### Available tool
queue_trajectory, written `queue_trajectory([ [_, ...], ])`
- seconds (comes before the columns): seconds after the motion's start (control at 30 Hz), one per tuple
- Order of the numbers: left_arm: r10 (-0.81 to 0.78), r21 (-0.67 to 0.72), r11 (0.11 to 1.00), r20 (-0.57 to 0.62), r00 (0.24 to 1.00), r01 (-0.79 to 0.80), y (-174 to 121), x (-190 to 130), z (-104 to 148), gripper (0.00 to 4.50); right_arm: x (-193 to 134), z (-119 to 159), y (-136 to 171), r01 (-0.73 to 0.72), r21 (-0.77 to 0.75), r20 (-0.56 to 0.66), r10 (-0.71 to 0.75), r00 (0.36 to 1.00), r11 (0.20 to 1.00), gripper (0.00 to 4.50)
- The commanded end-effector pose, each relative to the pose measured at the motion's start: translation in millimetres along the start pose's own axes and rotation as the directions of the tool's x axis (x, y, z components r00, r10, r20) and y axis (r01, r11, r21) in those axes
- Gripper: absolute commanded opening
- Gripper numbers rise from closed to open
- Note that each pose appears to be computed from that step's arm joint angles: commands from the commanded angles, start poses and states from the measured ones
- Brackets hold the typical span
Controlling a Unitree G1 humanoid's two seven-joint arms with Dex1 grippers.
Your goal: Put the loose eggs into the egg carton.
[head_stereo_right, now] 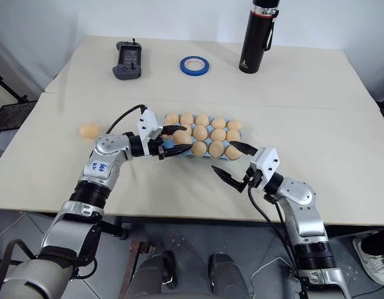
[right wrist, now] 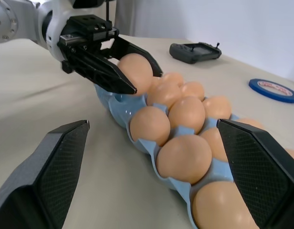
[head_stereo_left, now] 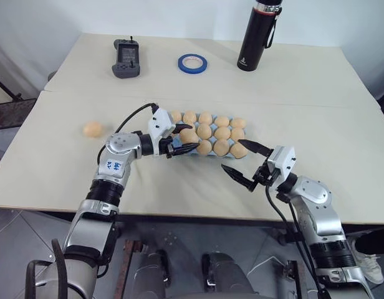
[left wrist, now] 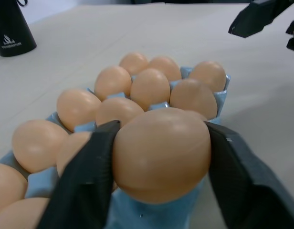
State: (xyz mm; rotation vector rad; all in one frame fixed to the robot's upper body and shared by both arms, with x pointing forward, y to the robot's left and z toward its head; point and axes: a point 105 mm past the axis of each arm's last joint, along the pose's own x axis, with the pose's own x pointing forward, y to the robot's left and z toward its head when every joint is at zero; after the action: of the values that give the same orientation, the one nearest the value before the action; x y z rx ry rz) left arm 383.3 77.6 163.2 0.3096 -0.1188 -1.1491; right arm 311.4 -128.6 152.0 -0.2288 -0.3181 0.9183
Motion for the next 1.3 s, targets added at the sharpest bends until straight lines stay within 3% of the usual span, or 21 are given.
queue_trajectory([
  [0.03, 0.05, 0.081, 0.995, 0.105, 0.993, -0.058, 5.6, -6.9, 21.4, 4.29, -4.3, 11.3, -5.2, 0.019, -0.036, 0.017, -0.018, 1.0, 0.999, 4.5],
  [0.23, 0.203, 0.097, 0.971, 0.157, 0.966, -0.22, 30.9, -43.7, 31.8, 4.29, -2.2, 12.1, -4.2, 0.001, -0.032, 0.018, 0.0, 1.0, 1.0, 4.5],
  [0.37, 0.288, 0.073, 0.952, 0.106, 0.952, -0.296, 38.5, -83.5, 20.9, 4.29, 0.2, 10.7, -2.4, -0.028, -0.023, 0.017, 0.028, 0.999, 0.999, 4.5],
  [0.5, 0.386, 0.061, 0.92, 0.039, 0.922, -0.388, 26.6, -133.8, -1.7, 4.4, 1.8, 10.2, -0.5, -0.063, -0.02, 0.026, 0.063, 0.998, 0.998, 4.5],
  [0.73, 0.609, 0.057, 0.793, -0.043, 0.792, -0.607, -6.8, -210.5, -26.8, 4.4, -4.4, 7.4, 10.7, -0.153, -0.046, 0.013, 0.154, 0.988, 0.987, 4.5],
  [1.0, 0.833, -0.039, 0.55, -0.045, 0.551, -0.834, -15.7, -250.1, -34.8, 4.4, -0.4, 1.1, 16.0, -0.174, -0.031, 0.026, 0.175, 0.984, 0.984, 4.5],
  [1.13, 0.866, -0.088, 0.49, -0.059, 0.496, -0.867, -12.1, -253.7, -37.2, 4.4, 2.0, 1.8, 14.7, -0.184, -0.02, 0.028, 0.185, 0.982, 0.983, 4.5],
  [1.2, 0.886, -0.108, 0.455, -0.049, 0.462, -0.884, -3.0, -255.4, -34.9, 4.4, 3.6, 3.8, 11.4, -0.184, -0.019, 0.029, 0.184, 0.982, 0.983, 4.5],
  [1.3, 0.917, -0.145, 0.387, -0.037, 0.396, -0.91, 33.5, -249.4, -30.6, 4.4, 8.7, 8.4, 5.2, -0.174, -0.014, 0.039, 0.175, 0.984, 0.985, 4.5],
])
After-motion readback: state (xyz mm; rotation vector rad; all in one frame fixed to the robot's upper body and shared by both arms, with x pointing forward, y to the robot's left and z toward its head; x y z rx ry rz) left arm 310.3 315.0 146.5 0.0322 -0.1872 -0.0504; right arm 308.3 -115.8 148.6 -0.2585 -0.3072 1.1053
